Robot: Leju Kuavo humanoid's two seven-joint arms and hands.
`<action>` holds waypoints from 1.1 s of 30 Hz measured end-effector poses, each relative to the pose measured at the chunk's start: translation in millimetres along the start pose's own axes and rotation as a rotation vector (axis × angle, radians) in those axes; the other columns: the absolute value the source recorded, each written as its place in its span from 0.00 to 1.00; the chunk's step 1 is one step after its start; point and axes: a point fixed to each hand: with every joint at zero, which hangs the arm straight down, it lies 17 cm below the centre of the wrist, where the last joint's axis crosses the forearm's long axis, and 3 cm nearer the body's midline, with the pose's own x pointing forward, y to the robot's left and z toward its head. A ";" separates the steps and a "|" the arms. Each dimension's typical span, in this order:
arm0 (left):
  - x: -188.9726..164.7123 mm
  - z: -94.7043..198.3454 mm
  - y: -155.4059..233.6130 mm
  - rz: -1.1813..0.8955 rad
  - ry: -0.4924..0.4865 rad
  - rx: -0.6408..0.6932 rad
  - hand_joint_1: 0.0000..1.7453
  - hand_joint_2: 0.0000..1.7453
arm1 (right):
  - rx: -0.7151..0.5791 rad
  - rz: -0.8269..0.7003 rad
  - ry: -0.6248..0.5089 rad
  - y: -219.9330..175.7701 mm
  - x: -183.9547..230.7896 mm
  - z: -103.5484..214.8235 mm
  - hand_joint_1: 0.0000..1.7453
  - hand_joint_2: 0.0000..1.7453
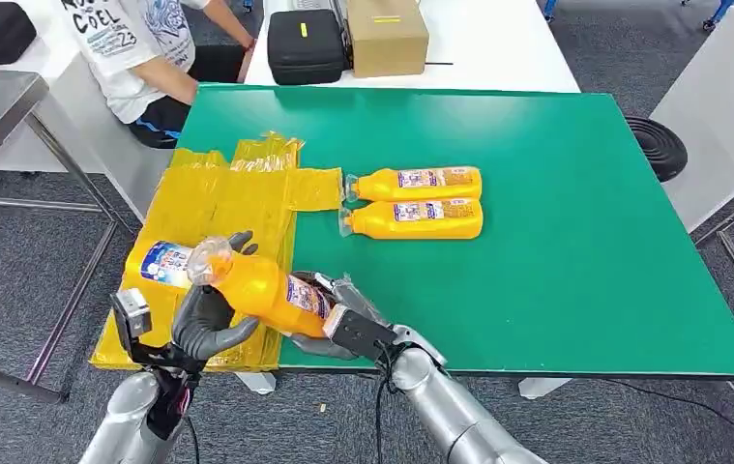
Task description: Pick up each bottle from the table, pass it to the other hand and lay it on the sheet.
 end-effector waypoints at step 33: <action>16.0 -1.4 -28.2 0.054 -0.031 -0.057 0.00 1.00 | 0.057 0.117 0.021 15.5 6.8 -29.2 1.00 1.00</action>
